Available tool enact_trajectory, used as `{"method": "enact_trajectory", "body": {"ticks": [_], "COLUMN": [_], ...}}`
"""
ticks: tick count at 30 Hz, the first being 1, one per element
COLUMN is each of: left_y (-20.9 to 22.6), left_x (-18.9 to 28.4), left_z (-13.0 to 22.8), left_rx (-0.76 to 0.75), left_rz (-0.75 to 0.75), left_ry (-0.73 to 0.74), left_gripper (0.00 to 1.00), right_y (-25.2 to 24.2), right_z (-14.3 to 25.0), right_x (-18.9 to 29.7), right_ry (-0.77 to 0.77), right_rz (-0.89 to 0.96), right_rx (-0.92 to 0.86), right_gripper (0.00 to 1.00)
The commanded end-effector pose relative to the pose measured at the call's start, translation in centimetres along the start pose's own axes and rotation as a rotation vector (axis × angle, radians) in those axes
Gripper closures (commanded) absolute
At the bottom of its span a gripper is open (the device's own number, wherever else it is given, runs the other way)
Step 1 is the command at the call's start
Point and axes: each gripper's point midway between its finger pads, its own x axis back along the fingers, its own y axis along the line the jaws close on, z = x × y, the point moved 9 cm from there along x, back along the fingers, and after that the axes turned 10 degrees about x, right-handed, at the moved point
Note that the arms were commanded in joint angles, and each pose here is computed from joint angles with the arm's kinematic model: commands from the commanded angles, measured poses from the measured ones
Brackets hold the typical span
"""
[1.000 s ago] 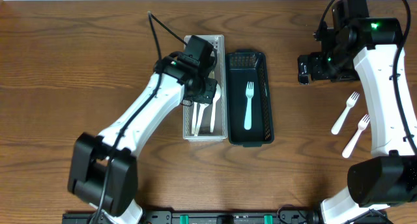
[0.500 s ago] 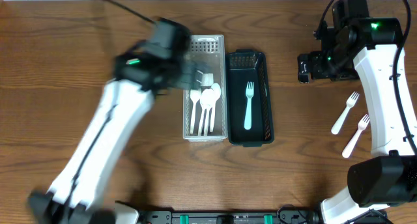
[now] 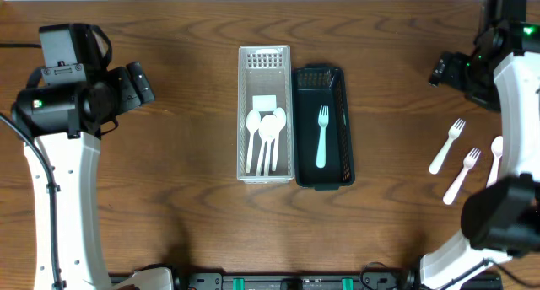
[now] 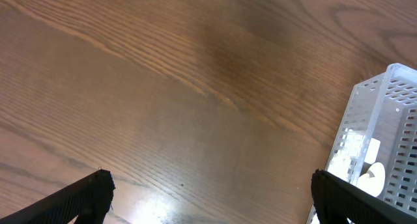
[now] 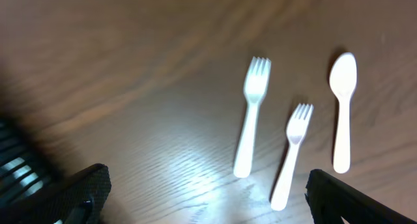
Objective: Pack container
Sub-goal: 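Retract left arm and grasp a white fork with right gripper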
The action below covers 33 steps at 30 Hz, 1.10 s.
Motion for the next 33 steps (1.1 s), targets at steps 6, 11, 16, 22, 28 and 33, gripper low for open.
{"method": "enact_trajectory", "body": {"ticks": [6,11,16,22,28,33], "left_y": [0.2,0.3,0.3,0.3,0.4,0.4], "left_x": [-0.1,-0.1,-0.1,-0.1,-0.1,-0.1], "left_z": [0.2,0.4,0.5,0.5,0.5,0.5], "left_rx": [-0.006,-0.007,-0.007,-0.007,-0.007,-0.007], "left_rz": [-0.009,-0.015,-0.017,-0.017,-0.018,-0.018], "left_ry": [0.012,0.026,0.031,0.031,0.033,0.033], "left_gripper": [0.02,0.02,0.02,0.02,0.02,0.02], "right_y": [-2.0,-2.9,-3.9,-3.7,-2.8,-2.6], "right_z": [0.0,0.4,1.0,2.9,4.2,4.5], "right_x": [-8.5,-10.6,-11.9,-14.8,-17.8,-18.8], "right_ry": [0.25,0.326,0.369,0.402,0.37,0.342], "right_rz": [0.07,0.083,0.086,0.043,-0.057,-0.072], "right_rx": [-0.081,-0.101,-0.103,-0.053,0.002,0.023], "right_gripper": [0.01,0.01,0.01,0.01,0.01,0.01]}}
